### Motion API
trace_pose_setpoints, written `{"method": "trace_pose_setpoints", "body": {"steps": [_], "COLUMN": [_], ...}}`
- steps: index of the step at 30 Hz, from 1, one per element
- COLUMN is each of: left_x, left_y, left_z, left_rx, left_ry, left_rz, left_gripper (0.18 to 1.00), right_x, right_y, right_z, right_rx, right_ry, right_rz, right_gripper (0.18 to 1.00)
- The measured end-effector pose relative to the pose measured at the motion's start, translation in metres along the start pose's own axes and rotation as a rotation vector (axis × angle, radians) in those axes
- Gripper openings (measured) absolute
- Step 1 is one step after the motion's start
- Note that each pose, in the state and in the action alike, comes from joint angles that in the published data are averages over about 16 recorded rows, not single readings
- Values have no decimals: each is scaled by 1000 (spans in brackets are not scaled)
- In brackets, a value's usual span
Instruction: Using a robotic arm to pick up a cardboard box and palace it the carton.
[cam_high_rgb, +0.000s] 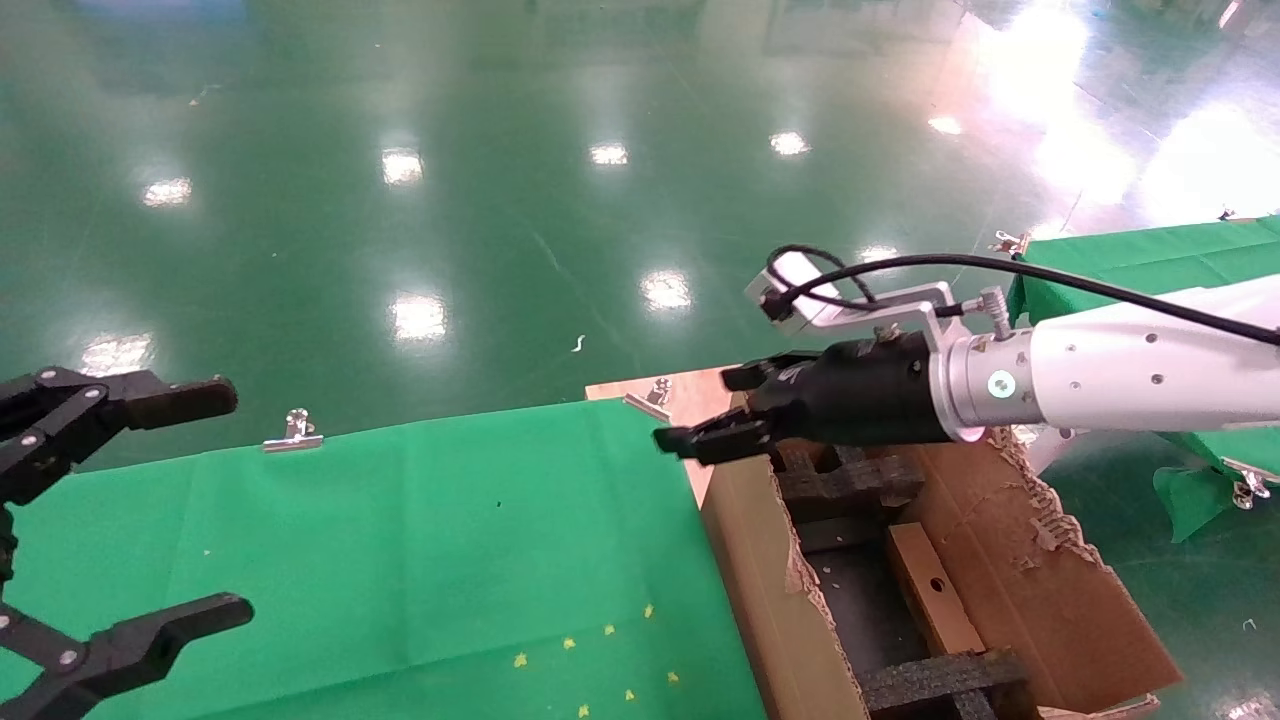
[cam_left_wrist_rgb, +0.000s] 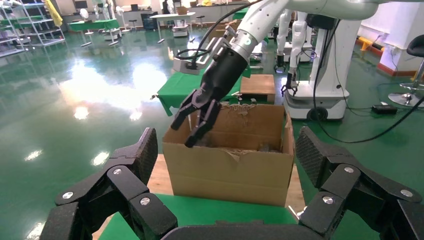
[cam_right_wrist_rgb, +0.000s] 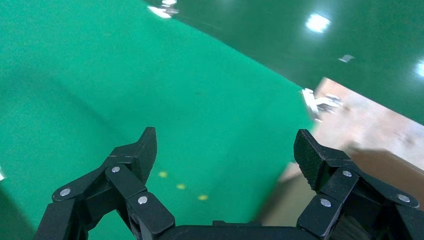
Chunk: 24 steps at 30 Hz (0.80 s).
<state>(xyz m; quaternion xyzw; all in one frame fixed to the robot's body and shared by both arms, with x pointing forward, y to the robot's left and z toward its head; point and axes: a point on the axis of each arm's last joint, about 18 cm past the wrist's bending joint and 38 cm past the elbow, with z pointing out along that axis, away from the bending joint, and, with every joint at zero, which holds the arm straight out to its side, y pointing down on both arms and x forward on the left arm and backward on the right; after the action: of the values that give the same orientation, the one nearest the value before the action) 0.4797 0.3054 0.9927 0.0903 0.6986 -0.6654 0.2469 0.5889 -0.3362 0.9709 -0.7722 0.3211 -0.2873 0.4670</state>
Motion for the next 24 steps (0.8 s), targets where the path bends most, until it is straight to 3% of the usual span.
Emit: {"method": "trace_pose_setpoints", "body": {"steps": [12, 24], "left_x": [0, 0], "left_y": [0, 0], "left_z": [0, 0], "left_rx": [0, 0], "left_ry": [0, 0], "left_rz": [0, 0], "left_gripper": [1001, 1001], "right_x": [-41, -75], "right_y": [-1, -5], "right_z": [-10, -39], "right_rx": [122, 347], "right_ry": [-254, -462], "right_rz": [-132, -307], "right_gripper": [1001, 1001]}}
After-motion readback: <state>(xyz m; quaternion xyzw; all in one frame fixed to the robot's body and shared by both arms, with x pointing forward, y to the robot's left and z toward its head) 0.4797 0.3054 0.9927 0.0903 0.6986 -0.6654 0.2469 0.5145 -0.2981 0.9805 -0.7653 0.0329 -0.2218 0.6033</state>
